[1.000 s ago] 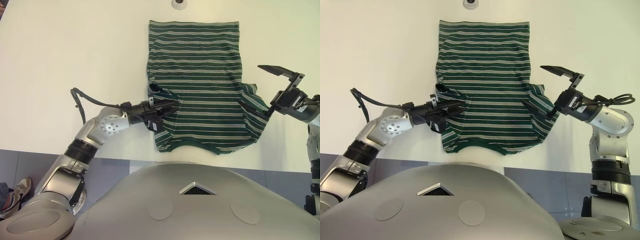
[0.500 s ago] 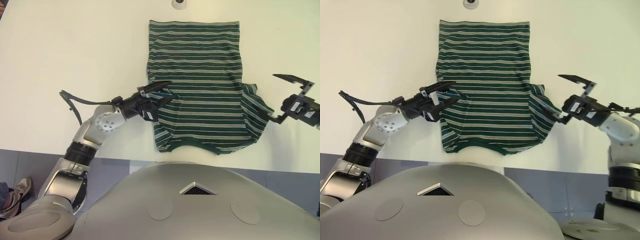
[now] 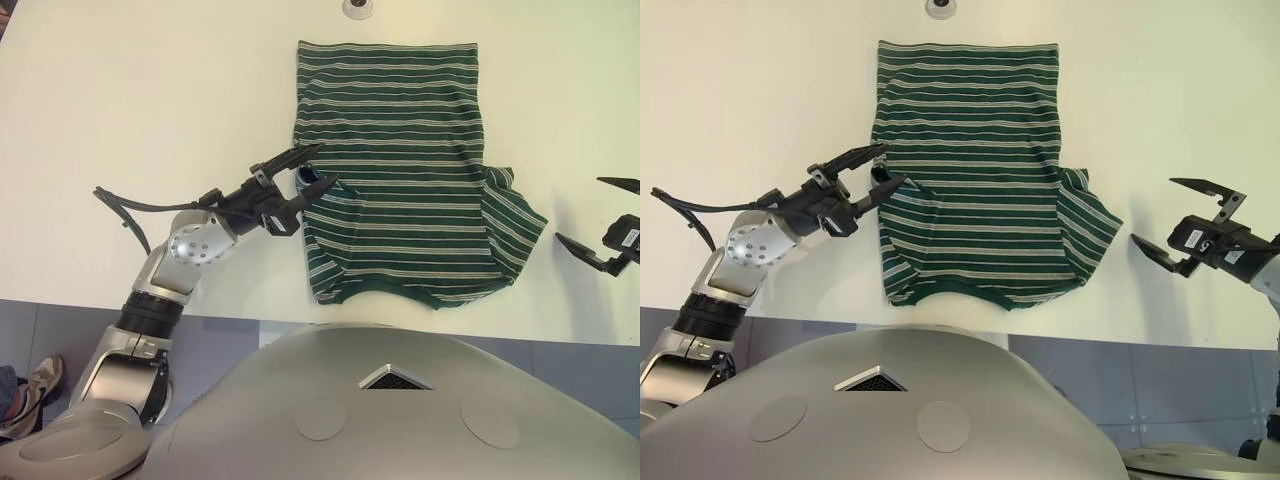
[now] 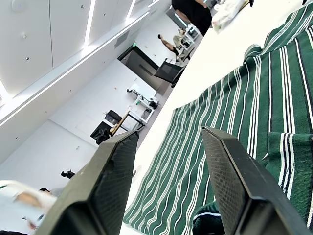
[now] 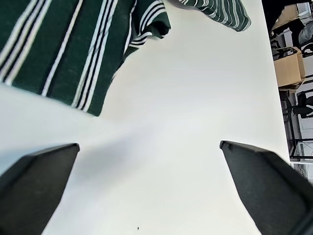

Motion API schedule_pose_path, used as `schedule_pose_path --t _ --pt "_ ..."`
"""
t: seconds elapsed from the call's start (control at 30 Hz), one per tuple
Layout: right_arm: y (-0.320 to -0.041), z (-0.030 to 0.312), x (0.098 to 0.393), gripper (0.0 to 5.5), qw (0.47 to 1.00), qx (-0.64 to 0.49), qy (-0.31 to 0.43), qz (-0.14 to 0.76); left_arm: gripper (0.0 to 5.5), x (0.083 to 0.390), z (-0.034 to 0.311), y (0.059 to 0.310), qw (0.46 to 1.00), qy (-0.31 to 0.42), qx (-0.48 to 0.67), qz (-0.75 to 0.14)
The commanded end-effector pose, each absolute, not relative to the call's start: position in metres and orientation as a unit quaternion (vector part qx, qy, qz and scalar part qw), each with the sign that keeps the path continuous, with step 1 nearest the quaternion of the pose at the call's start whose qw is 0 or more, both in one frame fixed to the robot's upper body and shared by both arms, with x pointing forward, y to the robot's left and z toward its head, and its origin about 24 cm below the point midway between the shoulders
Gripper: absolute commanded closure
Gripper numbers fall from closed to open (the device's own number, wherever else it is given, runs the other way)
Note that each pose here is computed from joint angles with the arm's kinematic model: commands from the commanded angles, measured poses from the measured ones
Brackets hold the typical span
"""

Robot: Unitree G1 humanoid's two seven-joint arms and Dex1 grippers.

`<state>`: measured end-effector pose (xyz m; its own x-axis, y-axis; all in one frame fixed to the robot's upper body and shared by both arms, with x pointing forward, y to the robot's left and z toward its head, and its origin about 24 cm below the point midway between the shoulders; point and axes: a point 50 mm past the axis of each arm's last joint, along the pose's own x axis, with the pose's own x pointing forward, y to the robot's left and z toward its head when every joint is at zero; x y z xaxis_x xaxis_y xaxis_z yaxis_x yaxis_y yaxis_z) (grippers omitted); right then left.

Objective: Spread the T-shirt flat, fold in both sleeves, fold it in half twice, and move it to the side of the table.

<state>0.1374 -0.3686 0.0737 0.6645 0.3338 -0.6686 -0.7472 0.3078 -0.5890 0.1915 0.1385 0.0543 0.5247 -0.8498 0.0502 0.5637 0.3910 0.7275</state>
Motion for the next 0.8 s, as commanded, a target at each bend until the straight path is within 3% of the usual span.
schedule_pose_path --t 0.03,0.13,0.8 --pt "-0.364 0.068 0.136 0.10 0.764 -0.470 0.230 0.376 3.12 0.191 0.055 0.140 0.805 -0.215 0.337 -0.438" --pt "-0.354 0.063 0.138 0.40 0.763 -0.462 0.219 0.395 3.09 0.191 0.055 0.140 0.804 -0.214 0.340 -0.438" --pt "-0.341 0.055 0.142 4.39 0.758 -0.450 0.208 0.424 3.09 0.189 0.054 0.141 0.802 -0.214 0.343 -0.439"
